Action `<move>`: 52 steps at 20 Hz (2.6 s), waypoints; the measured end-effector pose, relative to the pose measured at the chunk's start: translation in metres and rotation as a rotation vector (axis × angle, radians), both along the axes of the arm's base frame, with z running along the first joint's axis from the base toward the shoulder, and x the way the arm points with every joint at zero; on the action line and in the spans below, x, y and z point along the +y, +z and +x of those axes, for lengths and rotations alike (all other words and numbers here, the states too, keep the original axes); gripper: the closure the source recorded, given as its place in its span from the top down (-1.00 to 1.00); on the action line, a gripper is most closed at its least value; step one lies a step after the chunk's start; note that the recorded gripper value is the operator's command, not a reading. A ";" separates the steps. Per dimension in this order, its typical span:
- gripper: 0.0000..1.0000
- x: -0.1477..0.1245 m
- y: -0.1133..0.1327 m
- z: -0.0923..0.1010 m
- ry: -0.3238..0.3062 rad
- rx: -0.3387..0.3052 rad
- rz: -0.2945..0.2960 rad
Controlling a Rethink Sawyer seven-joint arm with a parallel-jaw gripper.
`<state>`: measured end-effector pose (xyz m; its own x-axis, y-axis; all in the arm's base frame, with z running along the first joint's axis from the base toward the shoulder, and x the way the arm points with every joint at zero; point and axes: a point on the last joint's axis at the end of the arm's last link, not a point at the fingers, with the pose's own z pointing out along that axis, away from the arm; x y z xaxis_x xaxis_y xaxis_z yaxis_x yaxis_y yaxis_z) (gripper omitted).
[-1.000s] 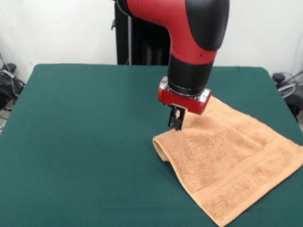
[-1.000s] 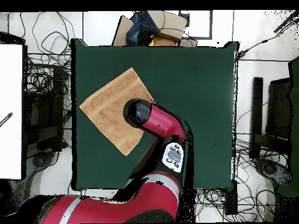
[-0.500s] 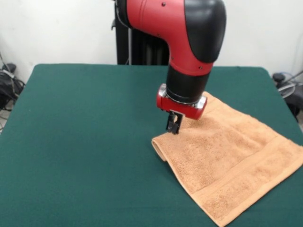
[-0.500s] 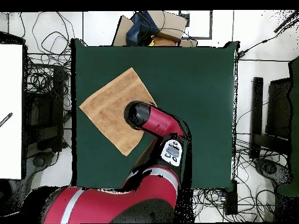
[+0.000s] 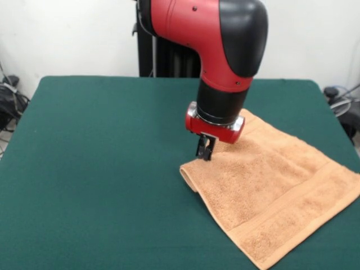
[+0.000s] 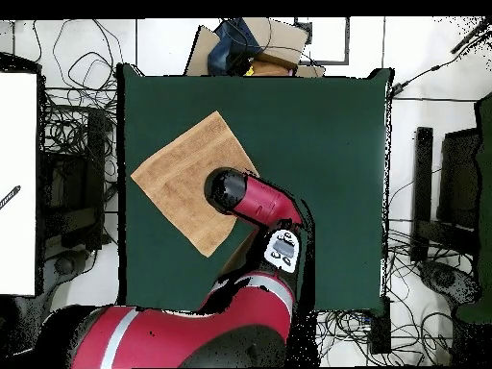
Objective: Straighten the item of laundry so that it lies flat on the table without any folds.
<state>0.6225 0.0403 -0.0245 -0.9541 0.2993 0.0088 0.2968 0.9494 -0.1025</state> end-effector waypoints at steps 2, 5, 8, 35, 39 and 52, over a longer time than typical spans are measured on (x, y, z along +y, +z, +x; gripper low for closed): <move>-1.00 0.000 0.000 0.000 0.003 0.000 -0.001; -1.00 0.000 0.000 -0.001 0.008 0.001 -0.003; -1.00 0.000 -0.001 -0.002 0.014 0.003 -0.005; -1.00 -0.002 0.032 0.017 0.021 -0.079 -0.005; -1.00 -0.006 0.025 0.018 0.031 -0.102 -0.014; -1.00 -0.012 0.005 0.001 0.065 -0.114 -0.028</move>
